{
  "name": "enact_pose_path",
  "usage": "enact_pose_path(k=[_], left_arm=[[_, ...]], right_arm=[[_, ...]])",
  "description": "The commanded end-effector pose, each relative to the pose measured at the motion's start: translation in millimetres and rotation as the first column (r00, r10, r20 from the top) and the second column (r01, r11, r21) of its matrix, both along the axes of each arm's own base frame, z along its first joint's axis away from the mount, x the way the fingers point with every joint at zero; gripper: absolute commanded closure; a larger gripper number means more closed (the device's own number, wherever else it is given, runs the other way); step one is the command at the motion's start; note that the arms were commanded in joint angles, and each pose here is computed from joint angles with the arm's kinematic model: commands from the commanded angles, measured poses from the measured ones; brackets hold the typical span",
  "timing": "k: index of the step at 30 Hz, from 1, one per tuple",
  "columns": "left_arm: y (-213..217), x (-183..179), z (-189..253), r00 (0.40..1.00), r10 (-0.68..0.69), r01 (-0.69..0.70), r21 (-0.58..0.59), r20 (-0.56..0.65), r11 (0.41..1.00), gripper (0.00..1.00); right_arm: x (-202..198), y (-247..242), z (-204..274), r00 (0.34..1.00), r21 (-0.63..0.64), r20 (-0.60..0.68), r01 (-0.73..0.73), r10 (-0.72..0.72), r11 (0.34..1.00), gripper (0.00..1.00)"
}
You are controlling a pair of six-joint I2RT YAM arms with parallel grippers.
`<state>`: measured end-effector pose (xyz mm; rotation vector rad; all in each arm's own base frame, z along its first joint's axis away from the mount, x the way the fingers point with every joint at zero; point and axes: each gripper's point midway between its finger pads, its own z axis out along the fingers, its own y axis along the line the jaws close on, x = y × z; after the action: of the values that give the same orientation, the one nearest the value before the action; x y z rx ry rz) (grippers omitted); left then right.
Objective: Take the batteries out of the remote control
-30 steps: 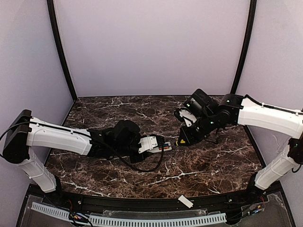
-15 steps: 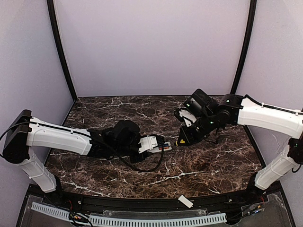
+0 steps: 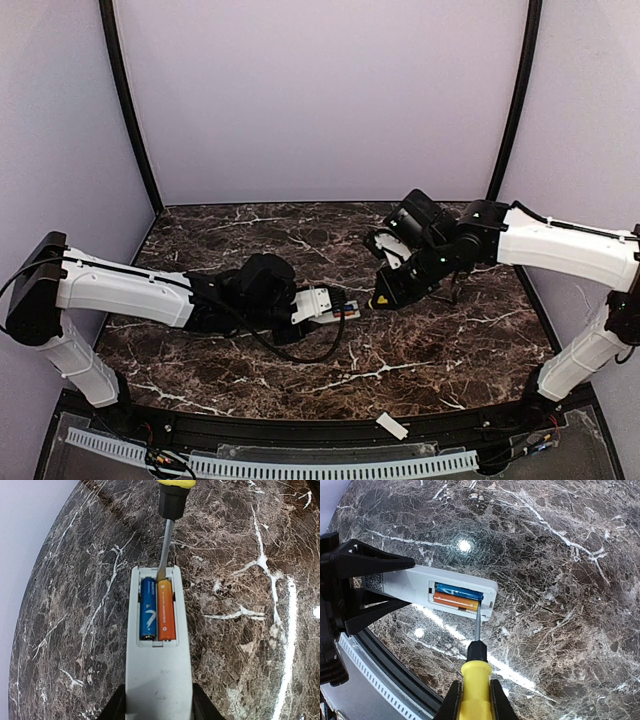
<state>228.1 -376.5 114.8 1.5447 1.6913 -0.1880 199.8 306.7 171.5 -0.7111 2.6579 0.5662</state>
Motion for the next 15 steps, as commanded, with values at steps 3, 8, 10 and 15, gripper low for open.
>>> enact_pose_path(k=[3,8,10,15], left_arm=[[-8.7,2.4,21.5,0.999,-0.009,0.012,-0.074,0.040,0.997,1.00],[-7.7,1.4,22.4,0.999,-0.011,0.014,-0.078,0.042,0.997,1.00],[-7.2,1.0,23.1,0.999,-0.011,0.014,-0.081,0.043,0.997,1.00],[-6.0,0.5,25.9,0.999,-0.010,0.015,-0.093,0.051,0.996,1.00]], right_arm=[[-7.7,22.5,1.5,0.997,0.080,-0.005,-0.080,0.081,0.994,1.00],[-9.2,27.9,7.8,0.994,0.126,0.010,-0.110,0.109,0.986,1.00],[-10.7,30.4,11.2,0.992,0.151,0.015,-0.126,0.125,0.981,1.00],[-13.2,33.6,17.9,0.988,0.206,0.029,-0.153,0.150,0.967,1.00]])
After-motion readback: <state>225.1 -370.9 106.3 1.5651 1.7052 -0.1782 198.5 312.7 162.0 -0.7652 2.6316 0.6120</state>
